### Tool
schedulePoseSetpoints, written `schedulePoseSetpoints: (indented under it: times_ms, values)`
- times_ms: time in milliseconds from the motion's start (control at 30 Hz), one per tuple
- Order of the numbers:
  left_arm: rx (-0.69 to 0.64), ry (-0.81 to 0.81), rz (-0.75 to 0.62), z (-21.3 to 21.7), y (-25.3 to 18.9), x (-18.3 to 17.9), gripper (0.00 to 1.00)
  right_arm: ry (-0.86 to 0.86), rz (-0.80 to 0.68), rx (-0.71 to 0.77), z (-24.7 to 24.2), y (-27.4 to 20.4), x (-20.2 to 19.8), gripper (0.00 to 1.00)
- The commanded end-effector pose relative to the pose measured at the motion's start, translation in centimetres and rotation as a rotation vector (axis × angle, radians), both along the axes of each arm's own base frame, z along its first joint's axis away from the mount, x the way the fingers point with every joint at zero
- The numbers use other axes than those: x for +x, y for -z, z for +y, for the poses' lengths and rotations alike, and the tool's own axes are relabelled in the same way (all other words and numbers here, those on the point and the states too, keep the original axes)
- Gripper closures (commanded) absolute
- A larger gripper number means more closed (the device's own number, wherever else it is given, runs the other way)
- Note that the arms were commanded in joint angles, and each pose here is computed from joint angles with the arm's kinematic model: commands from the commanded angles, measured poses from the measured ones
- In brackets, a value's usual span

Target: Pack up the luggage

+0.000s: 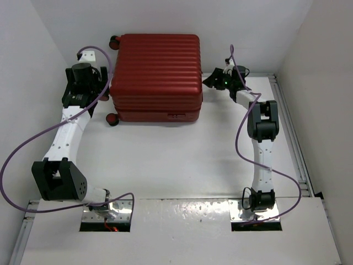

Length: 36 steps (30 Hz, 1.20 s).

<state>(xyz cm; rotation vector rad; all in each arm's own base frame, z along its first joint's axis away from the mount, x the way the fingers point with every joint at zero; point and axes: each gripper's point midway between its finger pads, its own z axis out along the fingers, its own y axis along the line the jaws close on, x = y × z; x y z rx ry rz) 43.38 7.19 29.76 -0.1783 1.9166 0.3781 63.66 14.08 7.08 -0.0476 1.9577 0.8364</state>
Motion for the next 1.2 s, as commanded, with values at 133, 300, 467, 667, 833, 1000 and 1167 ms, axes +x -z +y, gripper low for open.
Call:
schedulePoseSetpoints:
  times_ms: [133,300,467,667,833,1000,1167]
  values:
    - [0.002,-0.001,-0.064,-0.2,-1.6,0.0,0.0,-0.124,-0.208,0.027,5.5,-9.2,-0.9,0.34]
    - [0.003,-0.001,-0.073,-0.2,-1.8,0.1,0.0,-0.138,-0.232,0.006,6.1,-10.3,-1.3,0.34]
    - [0.002,-0.001,-0.054,-0.2,-1.0,0.7,0.0,-0.081,-0.225,-0.125,6.1,-8.4,-0.5,0.45]
    - [0.002,-0.001,-0.063,-0.2,-1.5,0.8,0.0,-0.006,-0.126,-0.323,4.5,-3.5,0.9,0.6]
    - [0.002,-0.001,-0.054,-0.2,-1.0,0.7,0.0,-0.004,-0.111,-0.408,4.3,-1.1,1.5,0.62]
    - [0.016,-0.007,-0.05,-0.3,-1.3,0.4,0.0,0.01,-0.08,-0.462,3.6,1.6,1.9,0.62]
    - [0.027,0.009,-0.06,-1.1,-2.0,-0.1,0.0,0.033,-0.073,-0.467,2.9,2.4,1.9,0.62]
